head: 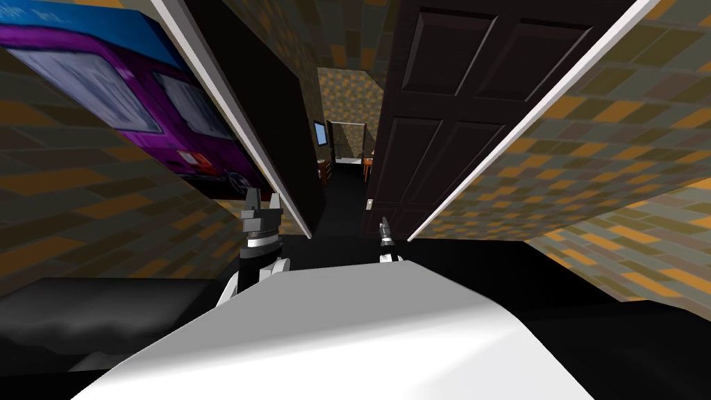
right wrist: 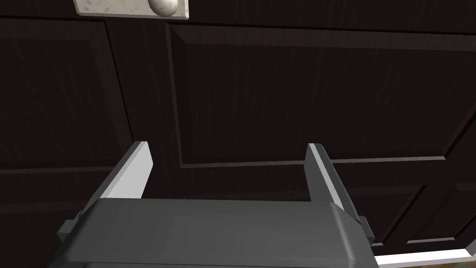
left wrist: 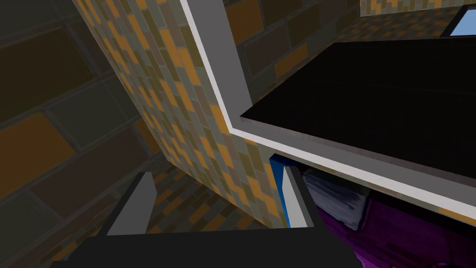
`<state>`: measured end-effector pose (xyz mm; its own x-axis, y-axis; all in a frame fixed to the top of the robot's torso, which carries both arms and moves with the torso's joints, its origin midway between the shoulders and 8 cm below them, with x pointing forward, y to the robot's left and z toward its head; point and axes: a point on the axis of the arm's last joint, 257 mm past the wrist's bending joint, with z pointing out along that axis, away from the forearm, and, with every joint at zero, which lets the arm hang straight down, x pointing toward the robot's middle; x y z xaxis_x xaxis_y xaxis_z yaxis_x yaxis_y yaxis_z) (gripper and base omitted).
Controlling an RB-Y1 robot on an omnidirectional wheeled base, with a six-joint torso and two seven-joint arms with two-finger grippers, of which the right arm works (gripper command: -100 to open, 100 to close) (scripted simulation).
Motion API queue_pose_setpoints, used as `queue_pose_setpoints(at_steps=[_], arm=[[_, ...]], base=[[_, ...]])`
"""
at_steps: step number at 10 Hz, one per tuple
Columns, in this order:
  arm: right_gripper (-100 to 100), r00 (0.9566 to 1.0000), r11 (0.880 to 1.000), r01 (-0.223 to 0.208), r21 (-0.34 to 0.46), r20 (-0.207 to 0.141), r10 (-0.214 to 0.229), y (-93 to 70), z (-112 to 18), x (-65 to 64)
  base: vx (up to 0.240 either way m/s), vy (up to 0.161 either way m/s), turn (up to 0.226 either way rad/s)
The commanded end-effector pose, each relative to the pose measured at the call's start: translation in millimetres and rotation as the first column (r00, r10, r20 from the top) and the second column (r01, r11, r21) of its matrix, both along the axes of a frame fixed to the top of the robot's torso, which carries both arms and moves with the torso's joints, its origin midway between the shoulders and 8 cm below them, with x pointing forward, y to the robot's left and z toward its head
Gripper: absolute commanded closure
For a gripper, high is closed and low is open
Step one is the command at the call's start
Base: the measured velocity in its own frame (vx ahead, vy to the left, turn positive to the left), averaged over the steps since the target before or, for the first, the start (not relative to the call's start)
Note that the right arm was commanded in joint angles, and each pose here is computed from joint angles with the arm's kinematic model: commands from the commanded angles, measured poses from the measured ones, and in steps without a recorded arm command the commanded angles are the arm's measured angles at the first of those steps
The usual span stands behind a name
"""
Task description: Push the door open
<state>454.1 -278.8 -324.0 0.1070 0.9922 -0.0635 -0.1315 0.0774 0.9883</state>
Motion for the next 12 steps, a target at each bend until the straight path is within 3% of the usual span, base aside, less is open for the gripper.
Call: queue_pose_setpoints(at_steps=[1,3,7,11,12], arm=[[-100,0.9999,1.0,0.001,0.006,-0.015,-0.001,1.3,-8.2,-0.6],[-100,0.9994,1.0,0.001,0.015,-0.033,-0.001,5.1,-17.8,-1.3],[-100,0.9956,0.999,0.002,0.049,-0.094,0.003,21.7,-48.8,-5.0],[-100,0.9913,0.997,0.001,0.077,-0.131,0.009,37.1,-67.2,-8.4],[-100,0.992,0.997,0.001,0.073,-0.126,0.008,35.3,-64.2,-8.7]], base=[[0.098,-0.02,0.008],[0.093,-0.008,0.01],[0.167,-0.009,0.013],[0.149,-0.026,0.009],[0.057,0.0,0.002]])
